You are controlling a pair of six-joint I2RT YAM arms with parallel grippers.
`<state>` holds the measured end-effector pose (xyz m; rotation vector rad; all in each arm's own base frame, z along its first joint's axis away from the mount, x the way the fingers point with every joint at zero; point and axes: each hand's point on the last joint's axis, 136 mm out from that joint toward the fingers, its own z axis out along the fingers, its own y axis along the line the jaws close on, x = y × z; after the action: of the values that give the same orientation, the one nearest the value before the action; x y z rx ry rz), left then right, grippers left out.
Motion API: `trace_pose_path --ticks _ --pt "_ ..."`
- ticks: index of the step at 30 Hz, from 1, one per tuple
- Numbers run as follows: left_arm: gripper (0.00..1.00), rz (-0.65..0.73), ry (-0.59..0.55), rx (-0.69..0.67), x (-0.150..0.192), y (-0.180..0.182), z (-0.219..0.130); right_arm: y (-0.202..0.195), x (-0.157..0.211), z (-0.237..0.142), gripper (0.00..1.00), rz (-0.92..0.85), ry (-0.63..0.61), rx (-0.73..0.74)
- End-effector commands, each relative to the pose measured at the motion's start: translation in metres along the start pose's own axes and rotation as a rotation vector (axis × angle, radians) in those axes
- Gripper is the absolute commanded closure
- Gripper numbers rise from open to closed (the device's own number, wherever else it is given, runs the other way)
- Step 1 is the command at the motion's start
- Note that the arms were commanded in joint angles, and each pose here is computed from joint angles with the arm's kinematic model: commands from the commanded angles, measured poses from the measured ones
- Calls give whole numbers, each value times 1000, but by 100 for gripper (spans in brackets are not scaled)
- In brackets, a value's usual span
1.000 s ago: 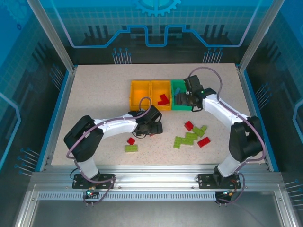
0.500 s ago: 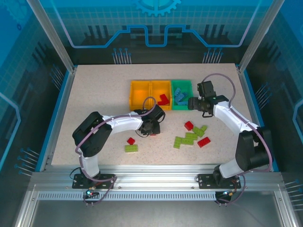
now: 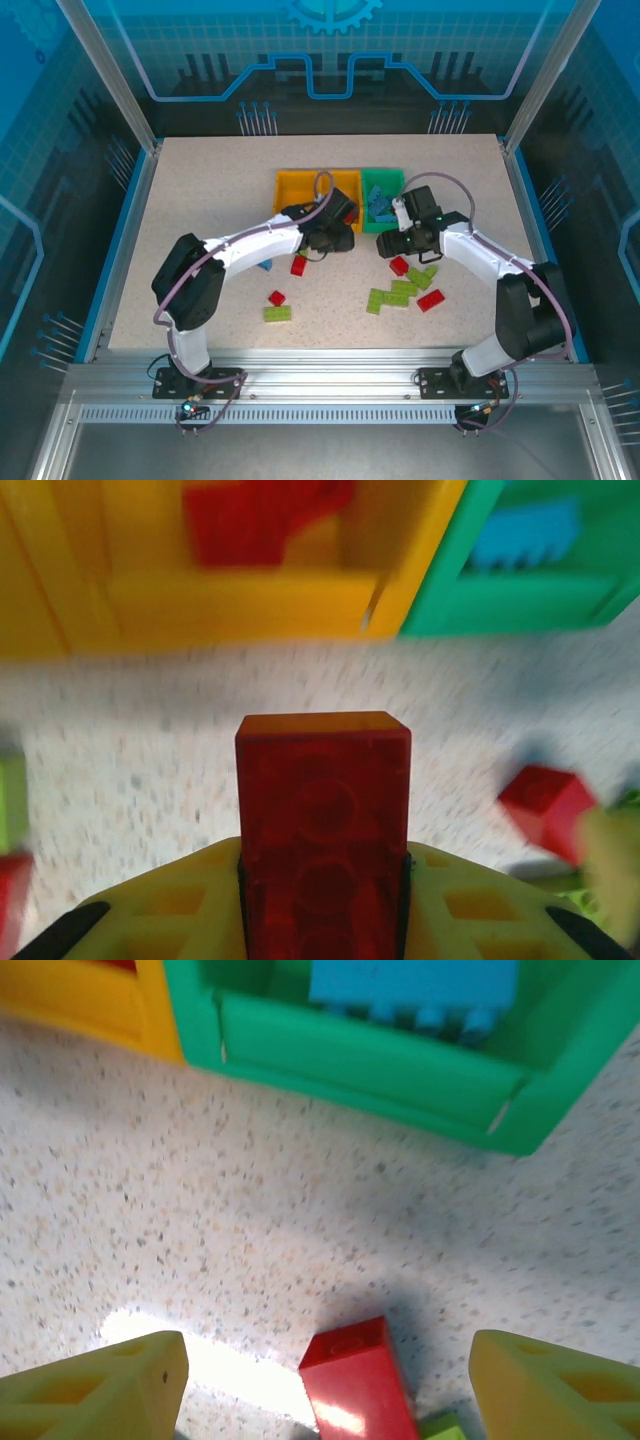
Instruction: Sort the legos into containers by color
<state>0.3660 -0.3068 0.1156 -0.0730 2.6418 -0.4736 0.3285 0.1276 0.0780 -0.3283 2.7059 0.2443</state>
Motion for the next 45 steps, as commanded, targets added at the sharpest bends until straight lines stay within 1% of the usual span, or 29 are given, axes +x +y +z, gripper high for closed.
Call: trace_pose_path --ticks 1,5,8,12,16,19,21,23,25,27,29,30,31,32,33,39,45 --pt "69 46 -50 -6 -41 8 -12 14 16 4 25 -57 91 -5" --pt "69 35 -69 53 -78 8 0 12 28 13 25 -59 174 70" --pt "69 56 -73 75 -95 4 11 10 36 20 25 -40 215 84" --pt "67 67 -41 76 -101 4 30 8 43 27 28 -24 248 98" --pt "64 24 -21 81 -103 13 46 6 47 32 31 -19 270 115" --pt "62 11 -29 85 -106 15 49 5 48 35 33 -27 286 126" --pt "61 11 -34 87 -107 15 48 0 48 33 31 -38 299 163" --pt "60 13 -39 90 -108 14 45 -1 47 29 30 -42 283 179" --pt "55 17 -44 91 -109 14 43 2 45 26 30 -37 258 162" --pt "51 16 -43 91 -108 13 42 0 47 25 30 -38 261 170" --pt "41 14 -40 86 -106 15 41 -4 51 27 30 -37 283 189" --pt "35 12 -41 82 -106 16 39 -4 52 28 30 -39 295 194" --pt "26 9 -42 77 -106 17 37 -4 52 28 30 -42 300 197" --pt "9 11 -43 74 -105 18 36 -4 52 29 30 -44 302 197" --pt "1 9 -46 68 -105 20 35 -3 52 29 30 -48 303 195" --pt "1 0 -79 71 -107 21 17 -3 55 30 42 -87 336 229" --pt "1 -46 -134 180 -113 3 -15 -4 54 35 59 -94 348 240"
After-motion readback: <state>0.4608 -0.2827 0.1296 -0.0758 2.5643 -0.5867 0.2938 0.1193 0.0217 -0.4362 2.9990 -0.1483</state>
